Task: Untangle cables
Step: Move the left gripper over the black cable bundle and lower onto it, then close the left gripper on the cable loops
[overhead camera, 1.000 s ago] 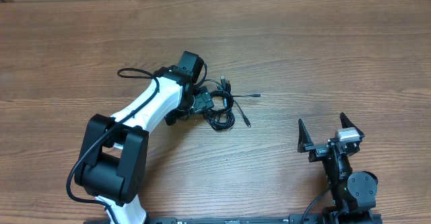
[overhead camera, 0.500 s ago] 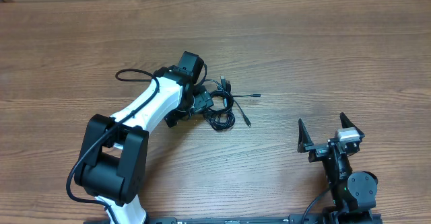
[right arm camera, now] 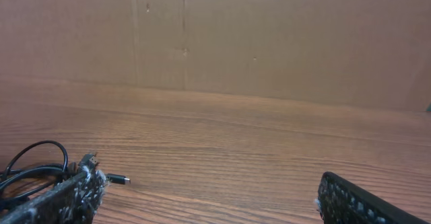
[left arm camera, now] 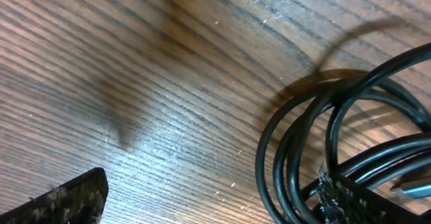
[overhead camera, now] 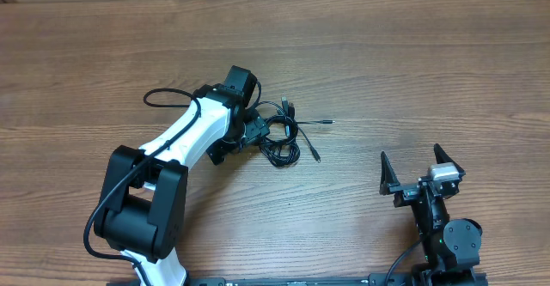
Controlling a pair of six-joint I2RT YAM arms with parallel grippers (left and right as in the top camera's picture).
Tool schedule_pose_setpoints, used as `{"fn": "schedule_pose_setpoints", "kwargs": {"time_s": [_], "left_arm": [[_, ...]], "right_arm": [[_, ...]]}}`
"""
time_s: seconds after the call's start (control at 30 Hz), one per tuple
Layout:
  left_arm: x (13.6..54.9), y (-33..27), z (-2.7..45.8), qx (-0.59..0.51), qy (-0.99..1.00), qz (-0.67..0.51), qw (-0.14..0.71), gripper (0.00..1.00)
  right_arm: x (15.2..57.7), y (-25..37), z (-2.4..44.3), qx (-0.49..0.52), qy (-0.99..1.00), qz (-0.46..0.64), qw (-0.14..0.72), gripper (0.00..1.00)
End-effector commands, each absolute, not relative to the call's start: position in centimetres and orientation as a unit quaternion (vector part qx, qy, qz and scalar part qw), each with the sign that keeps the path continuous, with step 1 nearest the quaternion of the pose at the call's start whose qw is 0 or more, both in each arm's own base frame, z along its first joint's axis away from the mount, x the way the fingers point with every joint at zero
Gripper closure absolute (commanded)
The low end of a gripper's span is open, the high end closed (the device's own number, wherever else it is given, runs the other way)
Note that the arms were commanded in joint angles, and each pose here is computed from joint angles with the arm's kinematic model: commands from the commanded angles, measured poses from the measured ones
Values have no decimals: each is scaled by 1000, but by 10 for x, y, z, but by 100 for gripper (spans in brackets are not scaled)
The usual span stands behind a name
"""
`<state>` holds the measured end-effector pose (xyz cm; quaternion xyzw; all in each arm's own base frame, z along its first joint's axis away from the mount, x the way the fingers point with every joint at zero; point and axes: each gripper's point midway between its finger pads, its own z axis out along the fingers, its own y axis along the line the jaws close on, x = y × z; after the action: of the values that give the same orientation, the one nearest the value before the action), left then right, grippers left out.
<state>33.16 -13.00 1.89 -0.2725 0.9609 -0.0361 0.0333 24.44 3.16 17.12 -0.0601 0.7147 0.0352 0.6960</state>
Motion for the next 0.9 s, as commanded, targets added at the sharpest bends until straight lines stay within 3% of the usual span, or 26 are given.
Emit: {"fn": "schedule_pose_setpoints", "kwargs": {"time_s": [0.0,0.87], "left_arm": [[337,-129,17,-270,961,-35,39,0],[312,-118,-22,-245,969,17,-24,0]], "right_arm": [[245,29,170,-53,714,35,698,0],[245,29,170,-53,714,35,698,0]]}}
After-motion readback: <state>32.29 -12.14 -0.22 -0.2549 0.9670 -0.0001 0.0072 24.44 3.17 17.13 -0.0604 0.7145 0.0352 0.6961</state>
